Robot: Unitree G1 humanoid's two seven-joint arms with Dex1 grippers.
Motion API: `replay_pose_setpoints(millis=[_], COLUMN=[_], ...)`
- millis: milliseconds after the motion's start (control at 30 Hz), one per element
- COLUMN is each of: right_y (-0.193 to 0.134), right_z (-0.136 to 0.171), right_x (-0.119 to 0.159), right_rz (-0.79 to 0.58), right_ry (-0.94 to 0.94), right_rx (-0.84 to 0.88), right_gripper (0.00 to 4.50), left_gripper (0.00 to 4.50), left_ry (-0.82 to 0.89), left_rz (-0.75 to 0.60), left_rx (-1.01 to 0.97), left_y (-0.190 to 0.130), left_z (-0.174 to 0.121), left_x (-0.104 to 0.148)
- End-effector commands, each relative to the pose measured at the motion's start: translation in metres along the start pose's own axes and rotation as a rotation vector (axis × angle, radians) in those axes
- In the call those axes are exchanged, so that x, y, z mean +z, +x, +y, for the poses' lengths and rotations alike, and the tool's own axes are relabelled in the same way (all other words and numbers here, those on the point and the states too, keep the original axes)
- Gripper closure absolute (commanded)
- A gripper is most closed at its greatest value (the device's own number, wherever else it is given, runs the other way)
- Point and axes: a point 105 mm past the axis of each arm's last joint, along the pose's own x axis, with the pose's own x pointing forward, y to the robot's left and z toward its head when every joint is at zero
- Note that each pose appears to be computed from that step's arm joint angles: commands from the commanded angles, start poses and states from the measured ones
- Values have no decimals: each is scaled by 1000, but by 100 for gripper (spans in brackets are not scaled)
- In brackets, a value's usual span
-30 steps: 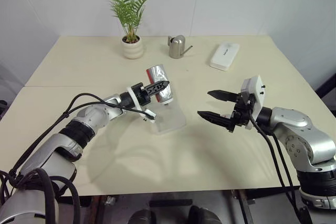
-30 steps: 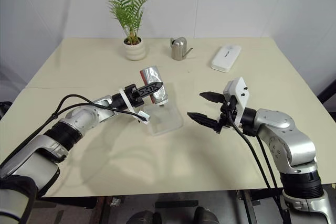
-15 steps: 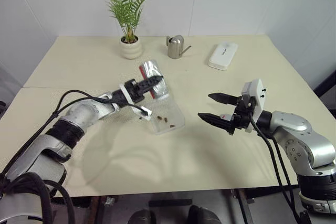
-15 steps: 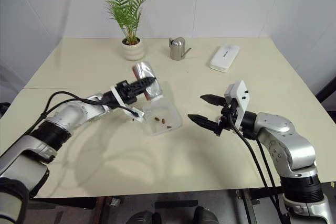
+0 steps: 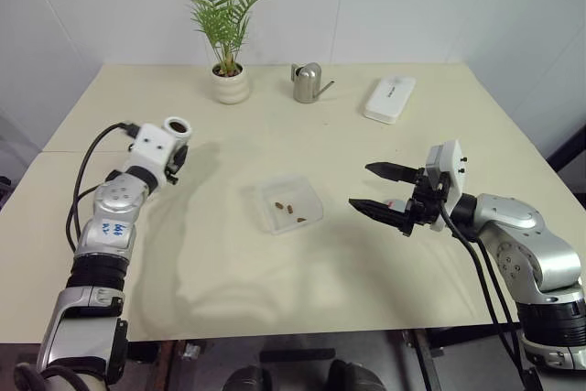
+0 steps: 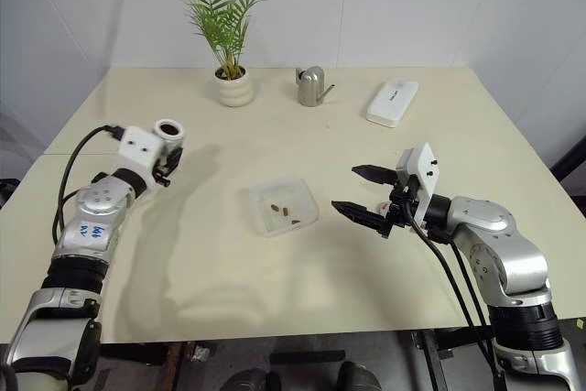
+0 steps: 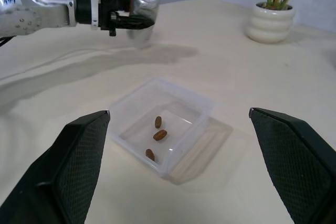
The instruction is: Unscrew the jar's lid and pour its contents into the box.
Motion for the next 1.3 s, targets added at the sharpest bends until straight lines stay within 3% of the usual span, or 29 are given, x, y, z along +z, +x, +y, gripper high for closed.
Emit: replay_pose_setpoints(millis=[33,167,333,600,1000,1133,1300], right_y=[-2,-1,-1,3,3,-5,-15], right_z=[0,1,1,3,17,12,-2], right_x=[6,6,7,11,11,11,12], right_rz=[-21,-23,-26,-50,-42,-17,6], right_ry=[-37,-36,-32,-34,-75,-102,-146], right_rx=[9,9,7,25,125,126,84], right_gripper=[3,3,3,0,0,0,0], left_gripper=[252,252,252,1,1,1,1], left_ry=[-168,-276,-294,-174,110,239,345], left_rz=[-16,-52,-70,-65,38,46,-26], left_rx=[81,131,116,156,31,-139,-327], left_y=[-7,-16,-26,-40,-111,-134,-139], left_z=[18,26,24,31,49,37,10], left_x=[5,-4,-19,-31,-61,-49,-20])
